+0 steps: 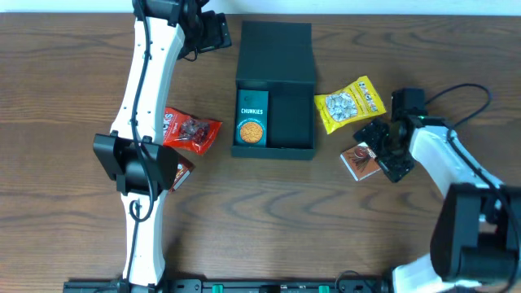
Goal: Pack container
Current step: 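Reach the right gripper to the brown Pocky box and grasp it, then lift the Pocky box with the right gripper and lower it beside Chunkies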
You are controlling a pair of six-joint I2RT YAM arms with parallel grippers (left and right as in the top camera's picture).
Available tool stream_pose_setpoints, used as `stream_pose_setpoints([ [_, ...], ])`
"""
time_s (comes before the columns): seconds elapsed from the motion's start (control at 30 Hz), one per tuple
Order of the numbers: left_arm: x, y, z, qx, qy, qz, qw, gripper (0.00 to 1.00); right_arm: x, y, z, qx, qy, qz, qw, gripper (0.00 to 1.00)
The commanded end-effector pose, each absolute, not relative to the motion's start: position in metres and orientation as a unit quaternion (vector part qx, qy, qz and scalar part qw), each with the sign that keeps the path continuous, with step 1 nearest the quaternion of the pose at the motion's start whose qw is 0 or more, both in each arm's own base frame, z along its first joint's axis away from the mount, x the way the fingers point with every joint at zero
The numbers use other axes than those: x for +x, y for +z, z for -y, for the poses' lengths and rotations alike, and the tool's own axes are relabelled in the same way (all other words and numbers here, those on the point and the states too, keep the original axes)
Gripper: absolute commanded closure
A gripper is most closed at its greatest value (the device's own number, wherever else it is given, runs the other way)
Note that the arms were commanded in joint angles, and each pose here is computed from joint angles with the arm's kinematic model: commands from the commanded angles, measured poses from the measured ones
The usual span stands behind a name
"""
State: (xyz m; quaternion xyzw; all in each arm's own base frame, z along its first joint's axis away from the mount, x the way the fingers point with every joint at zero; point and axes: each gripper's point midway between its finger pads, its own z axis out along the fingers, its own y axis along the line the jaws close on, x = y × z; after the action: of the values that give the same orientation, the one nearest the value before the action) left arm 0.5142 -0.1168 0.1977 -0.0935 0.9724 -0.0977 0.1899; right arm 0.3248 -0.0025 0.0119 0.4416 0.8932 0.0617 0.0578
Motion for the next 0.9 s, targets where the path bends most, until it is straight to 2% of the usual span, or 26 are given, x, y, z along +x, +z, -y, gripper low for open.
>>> stream_pose_setpoints([
  [0.0,0.514,0.209,0.112,-0.095,-0.095,-0.970,0.203,0.06,0.328,0.004,-0.003,0.445,0.066,-0.892,0.048,0.01],
  [0.37,0.514,0.209,0.113,-0.094,-0.096,-0.970,0.203,0.05,0.335,0.002,0.010,0.447,0.052,-0.891,0.067,0.01],
  [0.43,0.514,0.209,0.113,-0.094,-0.096,-0.970,0.203,0.05,0.334,0.002,0.012,0.445,0.048,-0.892,0.069,0.03],
  [0.6,0.514,0.209,0.113,-0.094,-0.096,-0.970,0.203,0.05,0.334,0.002,0.012,0.434,0.046,-0.897,0.070,0.17],
  [0.87,0.515,0.209,0.113,-0.094,-0.095,-0.970,0.204,0.05,0.334,0.002,0.011,0.391,0.045,-0.916,0.071,0.22],
])
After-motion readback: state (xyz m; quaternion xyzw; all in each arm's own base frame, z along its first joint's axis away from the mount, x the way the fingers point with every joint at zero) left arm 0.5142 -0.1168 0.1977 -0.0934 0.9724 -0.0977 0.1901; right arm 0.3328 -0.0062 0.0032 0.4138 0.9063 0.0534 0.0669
